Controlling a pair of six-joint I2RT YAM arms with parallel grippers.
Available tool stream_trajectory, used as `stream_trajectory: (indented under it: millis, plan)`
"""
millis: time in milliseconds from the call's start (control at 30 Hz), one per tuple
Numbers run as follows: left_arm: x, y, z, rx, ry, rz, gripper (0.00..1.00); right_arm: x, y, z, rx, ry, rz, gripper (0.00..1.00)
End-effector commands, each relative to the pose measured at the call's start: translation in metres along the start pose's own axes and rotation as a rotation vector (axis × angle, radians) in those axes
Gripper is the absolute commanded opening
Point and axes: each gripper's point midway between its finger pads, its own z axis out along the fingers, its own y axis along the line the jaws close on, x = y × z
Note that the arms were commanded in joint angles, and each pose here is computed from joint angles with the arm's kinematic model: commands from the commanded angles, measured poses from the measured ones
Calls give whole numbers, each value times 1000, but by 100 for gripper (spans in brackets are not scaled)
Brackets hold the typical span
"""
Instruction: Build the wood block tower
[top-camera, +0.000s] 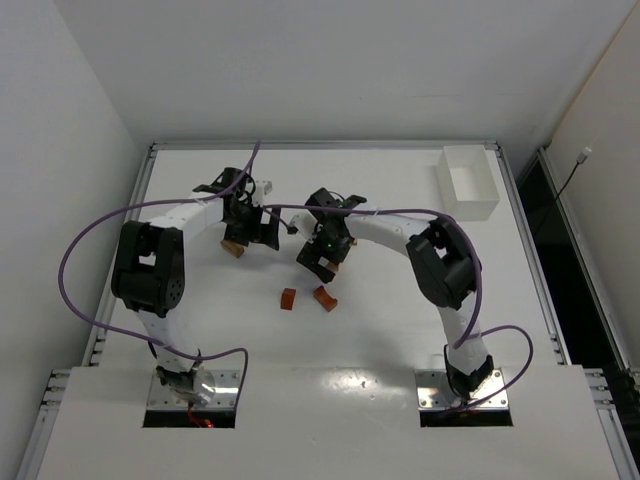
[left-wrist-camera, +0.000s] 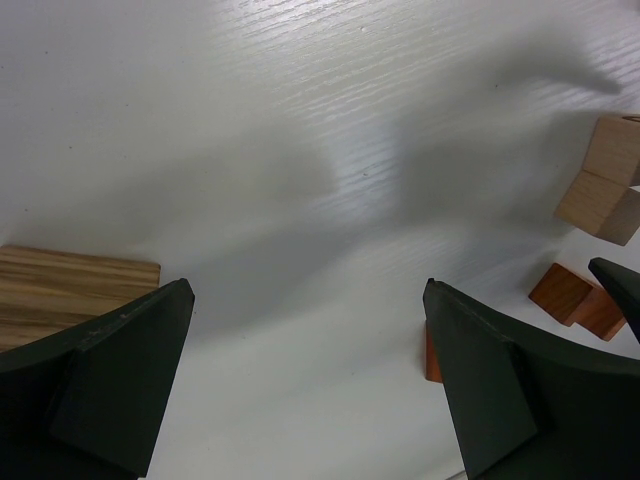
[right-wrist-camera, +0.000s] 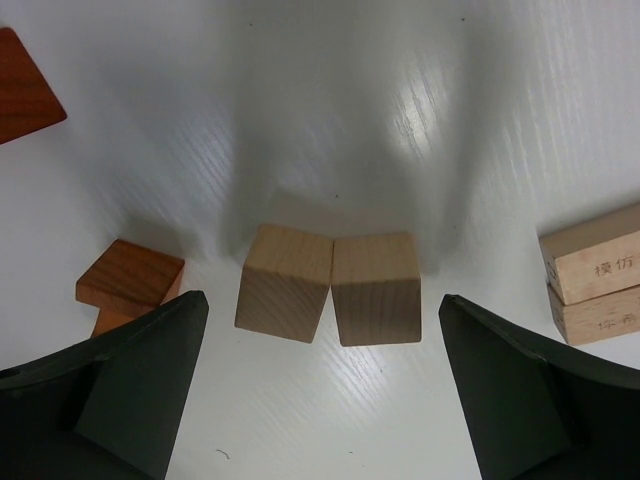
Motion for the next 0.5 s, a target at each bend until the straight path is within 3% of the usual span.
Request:
stream_trajectory:
  millis: [0,133,267,467]
  plan:
    - [-15,2,-5,11,-36,6,99,-11,-3,1,17,-22,-3,100]
    - [-15,2,-5,11,-36,6,99,-9,-2,4,14,-13,-2,100]
    - [-15,2,-5,11,-36,6,99,-6,-3,8,19,-2,8,92]
    - [-12,2,-3,11,-27,3,99,-8,-4,8,23,-10,7,58]
